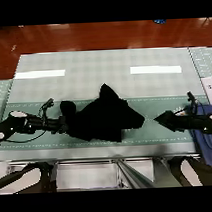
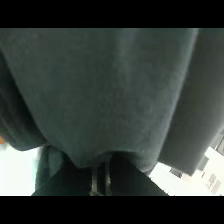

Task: Fold the shirts.

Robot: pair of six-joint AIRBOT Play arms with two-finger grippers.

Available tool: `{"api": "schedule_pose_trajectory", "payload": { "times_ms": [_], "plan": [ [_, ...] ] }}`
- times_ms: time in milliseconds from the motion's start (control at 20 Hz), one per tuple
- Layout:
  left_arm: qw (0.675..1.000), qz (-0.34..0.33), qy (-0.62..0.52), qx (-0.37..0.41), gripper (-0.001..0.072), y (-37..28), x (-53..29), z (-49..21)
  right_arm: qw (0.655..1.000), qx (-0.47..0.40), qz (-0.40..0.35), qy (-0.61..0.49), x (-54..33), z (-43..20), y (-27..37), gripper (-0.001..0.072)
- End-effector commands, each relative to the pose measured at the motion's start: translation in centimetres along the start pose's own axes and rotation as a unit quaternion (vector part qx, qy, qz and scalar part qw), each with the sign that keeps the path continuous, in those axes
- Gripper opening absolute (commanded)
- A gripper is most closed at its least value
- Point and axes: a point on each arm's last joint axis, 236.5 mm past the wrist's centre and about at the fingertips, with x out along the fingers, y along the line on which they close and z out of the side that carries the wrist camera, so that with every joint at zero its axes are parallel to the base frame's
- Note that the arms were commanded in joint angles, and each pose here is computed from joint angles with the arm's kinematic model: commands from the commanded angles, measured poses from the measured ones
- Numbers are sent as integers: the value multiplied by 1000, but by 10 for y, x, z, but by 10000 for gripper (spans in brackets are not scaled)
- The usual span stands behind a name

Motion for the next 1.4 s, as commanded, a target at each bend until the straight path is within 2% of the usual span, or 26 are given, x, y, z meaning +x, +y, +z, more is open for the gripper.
{"api": "schedule_pose_trajectory", "payload": {
  "times_ms": [0,250,550,600,650,700,850,950,1100,1250,1350],
  "plan": [
    [1000,-15,6,23,21,-11,0,7,999,-13,27,29,21,-24,19,403],
    [1000,-16,4,27,21,-14,-1,10,998,-30,55,4,45,-23,56,403],
    [999,-11,-6,29,21,-12,-2,16,998,-37,27,48,95,-23,62,402],
    [999,-13,-11,32,21,-15,-4,20,998,-41,22,53,102,-18,66,356],
    [999,-20,-19,36,22,-21,-7,27,996,-53,24,61,108,-14,75,150],
    [998,-33,-27,46,21,-34,-12,36,993,-87,36,68,108,-10,91,32],
    [987,-90,-56,123,21,-105,-52,68,977,-197,78,28,67,32,165,30],
    [963,-117,-123,208,21,-173,-105,94,961,-261,68,-65,0,83,216,30],
    [908,-115,-273,296,21,-273,-214,121,909,-336,29,-244,-147,141,287,30],
    [839,-83,-368,392,21,-362,-300,94,850,-402,20,-340,-268,128,342,30],
    [802,-14,-413,431,21,-391,-336,70,819,-434,14,-376,-323,101,357,30]
  ]
}}
